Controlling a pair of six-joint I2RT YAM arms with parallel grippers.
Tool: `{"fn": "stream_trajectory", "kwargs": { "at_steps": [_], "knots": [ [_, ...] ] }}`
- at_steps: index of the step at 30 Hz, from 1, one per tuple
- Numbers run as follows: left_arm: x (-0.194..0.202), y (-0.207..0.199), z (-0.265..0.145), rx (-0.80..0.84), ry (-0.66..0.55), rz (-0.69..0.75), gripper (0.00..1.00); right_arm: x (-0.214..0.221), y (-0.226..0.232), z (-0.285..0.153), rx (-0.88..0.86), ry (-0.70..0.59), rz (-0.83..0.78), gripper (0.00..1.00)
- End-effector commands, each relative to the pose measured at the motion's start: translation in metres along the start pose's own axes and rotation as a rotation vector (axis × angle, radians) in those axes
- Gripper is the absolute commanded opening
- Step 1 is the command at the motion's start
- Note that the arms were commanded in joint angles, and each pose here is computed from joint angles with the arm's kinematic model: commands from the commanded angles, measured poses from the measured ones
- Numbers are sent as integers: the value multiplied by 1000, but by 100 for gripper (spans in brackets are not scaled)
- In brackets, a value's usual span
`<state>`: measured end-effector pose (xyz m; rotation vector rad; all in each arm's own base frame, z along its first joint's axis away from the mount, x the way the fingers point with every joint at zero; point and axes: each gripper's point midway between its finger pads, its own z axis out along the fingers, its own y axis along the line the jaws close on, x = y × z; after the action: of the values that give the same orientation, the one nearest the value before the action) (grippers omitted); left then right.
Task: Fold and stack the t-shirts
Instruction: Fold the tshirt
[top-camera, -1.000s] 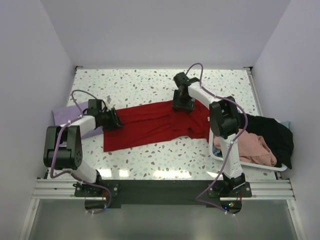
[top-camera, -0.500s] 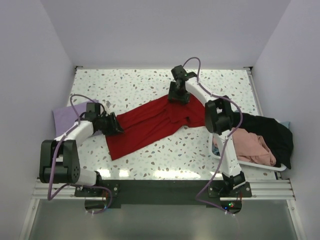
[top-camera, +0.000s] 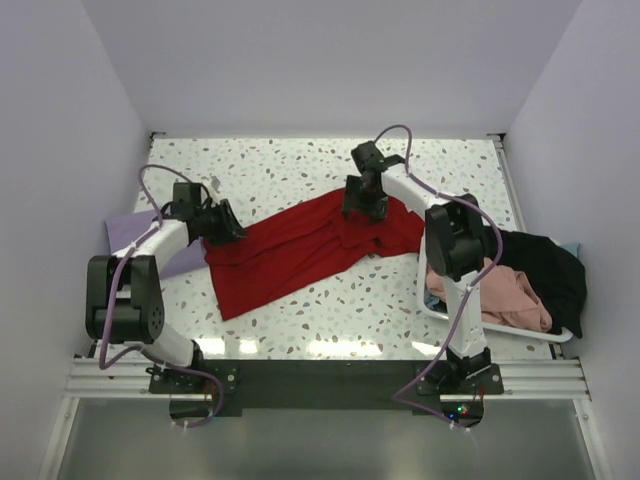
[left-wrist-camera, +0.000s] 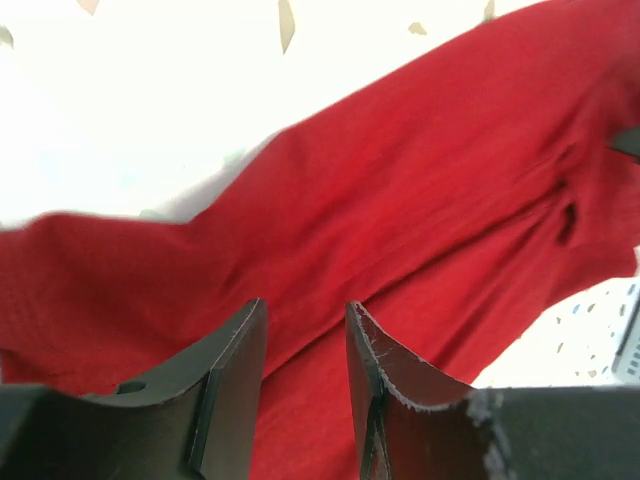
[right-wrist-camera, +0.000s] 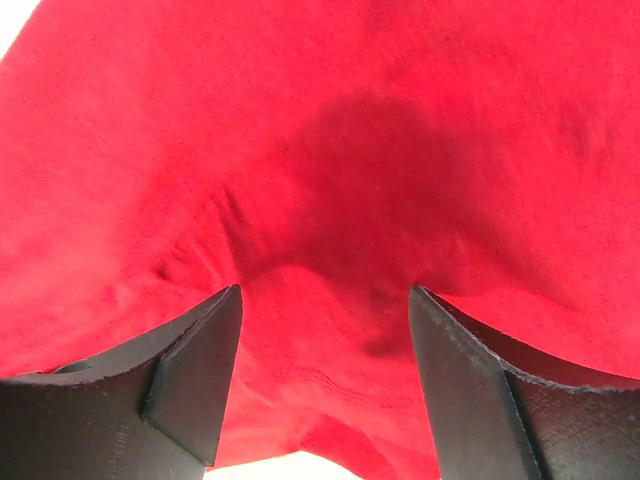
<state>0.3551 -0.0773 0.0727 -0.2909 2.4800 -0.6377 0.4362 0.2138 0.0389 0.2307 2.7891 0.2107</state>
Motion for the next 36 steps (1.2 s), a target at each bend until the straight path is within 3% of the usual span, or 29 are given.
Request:
{"fn": "stream_trajectory", "kwargs": {
  "at_steps": [1,7,15,36],
  "knots": [
    [3,1,9,18,-15,-24,41,9,-1,-18,-22,-4,5,71],
    [44,7,13,-9,47,-22,41,32,-17,-3,18,37,21,71],
    [105,38,0,-167,135,-113,41,37,-36,26,129,88,-7,73],
    [170,-31,-23,30,198,-218,41,-32,2,65,67,24,-66,74]
  ]
}}
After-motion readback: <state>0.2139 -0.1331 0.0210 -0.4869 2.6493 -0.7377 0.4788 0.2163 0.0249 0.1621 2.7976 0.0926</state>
